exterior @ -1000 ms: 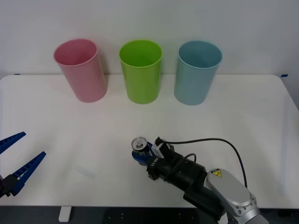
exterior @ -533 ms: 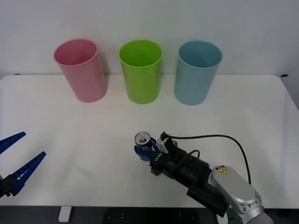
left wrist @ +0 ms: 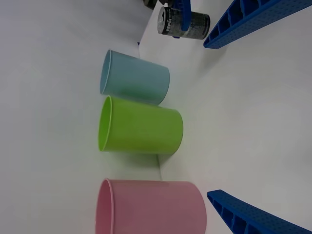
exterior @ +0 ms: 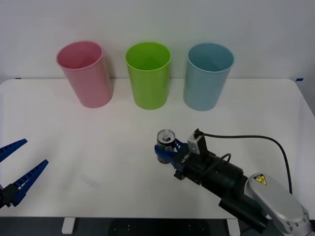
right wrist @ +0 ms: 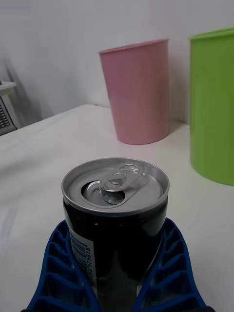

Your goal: Grasp the object on the table and drop it into the matching bin: aluminum can to the light blue bin, PET bottle to the pink bin.

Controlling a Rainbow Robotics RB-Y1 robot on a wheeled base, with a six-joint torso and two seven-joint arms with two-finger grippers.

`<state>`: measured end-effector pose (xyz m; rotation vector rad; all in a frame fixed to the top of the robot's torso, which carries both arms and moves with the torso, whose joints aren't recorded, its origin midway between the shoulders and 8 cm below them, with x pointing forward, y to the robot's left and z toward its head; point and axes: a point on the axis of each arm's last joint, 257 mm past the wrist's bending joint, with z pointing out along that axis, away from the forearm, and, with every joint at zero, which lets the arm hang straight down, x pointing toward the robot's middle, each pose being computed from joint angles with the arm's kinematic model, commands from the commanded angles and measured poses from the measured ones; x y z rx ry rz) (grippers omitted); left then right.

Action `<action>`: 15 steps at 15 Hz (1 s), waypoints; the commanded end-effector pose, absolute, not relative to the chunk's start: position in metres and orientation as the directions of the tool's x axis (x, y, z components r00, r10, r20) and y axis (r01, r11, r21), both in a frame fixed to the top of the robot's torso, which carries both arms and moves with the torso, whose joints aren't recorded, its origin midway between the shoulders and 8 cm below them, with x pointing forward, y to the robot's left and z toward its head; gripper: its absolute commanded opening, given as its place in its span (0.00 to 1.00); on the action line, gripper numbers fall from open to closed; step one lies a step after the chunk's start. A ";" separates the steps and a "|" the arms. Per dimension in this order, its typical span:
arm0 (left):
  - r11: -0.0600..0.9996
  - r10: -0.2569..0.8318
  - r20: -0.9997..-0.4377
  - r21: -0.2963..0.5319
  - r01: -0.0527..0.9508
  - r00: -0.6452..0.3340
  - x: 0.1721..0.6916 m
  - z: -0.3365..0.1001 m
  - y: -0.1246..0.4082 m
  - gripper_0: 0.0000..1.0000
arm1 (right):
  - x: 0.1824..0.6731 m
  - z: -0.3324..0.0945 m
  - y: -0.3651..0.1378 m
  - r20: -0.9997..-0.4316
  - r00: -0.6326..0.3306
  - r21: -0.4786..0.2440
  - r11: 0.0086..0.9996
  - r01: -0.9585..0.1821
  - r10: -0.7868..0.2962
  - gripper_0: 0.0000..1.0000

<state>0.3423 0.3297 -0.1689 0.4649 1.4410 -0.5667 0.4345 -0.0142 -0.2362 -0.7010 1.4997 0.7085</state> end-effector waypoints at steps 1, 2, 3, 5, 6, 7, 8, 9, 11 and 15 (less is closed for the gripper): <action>0.785 -0.082 -0.996 -0.039 0.618 0.041 0.342 -0.169 0.330 1.00 | 0.434 -0.213 -0.033 -0.999 -0.043 0.052 0.634 -0.772 0.029 0.00; 0.785 -0.082 -0.996 -0.039 0.618 0.041 0.342 -0.169 0.330 1.00 | 0.436 -0.205 -0.040 -0.998 -0.042 0.061 0.638 -0.768 0.044 0.00; 0.785 -0.082 -0.996 -0.039 0.618 0.041 0.342 -0.169 0.330 1.00 | 0.437 -0.196 -0.046 -0.997 -0.039 0.070 0.640 -0.765 0.061 0.00; 0.785 -0.082 -0.996 -0.039 0.618 0.041 0.342 -0.169 0.330 1.00 | 0.444 -0.174 -0.060 -0.994 -0.032 0.091 0.652 -0.753 0.103 0.00; 0.785 -0.082 -0.996 -0.039 0.618 0.041 0.342 -0.169 0.330 1.00 | 0.447 -0.162 -0.066 -0.992 -0.026 0.101 0.657 -0.747 0.123 0.00; 0.785 -0.082 -0.996 -0.039 0.618 0.041 0.342 -0.169 0.330 1.00 | 0.450 -0.151 -0.072 -0.989 -0.025 0.117 0.660 -0.742 0.147 0.00; 0.785 -0.082 -0.996 -0.039 0.618 0.041 0.342 -0.169 0.330 1.00 | 0.452 -0.138 -0.078 -0.985 -0.023 0.134 0.662 -0.737 0.173 0.00; 0.785 -0.082 -0.996 -0.039 0.618 0.041 0.342 -0.169 0.330 1.00 | 0.454 -0.126 -0.085 -0.980 -0.020 0.150 0.664 -0.732 0.198 0.00; 0.785 -0.082 -0.996 -0.039 0.618 0.041 0.342 -0.169 0.330 1.00 | 0.458 -0.106 -0.099 -0.972 -0.019 0.175 0.667 -0.724 0.234 0.00; 0.785 -0.082 -0.996 -0.039 0.618 0.041 0.342 -0.169 0.330 1.00 | 0.474 -0.065 -0.128 -0.969 0.009 0.166 0.679 -0.715 0.246 0.00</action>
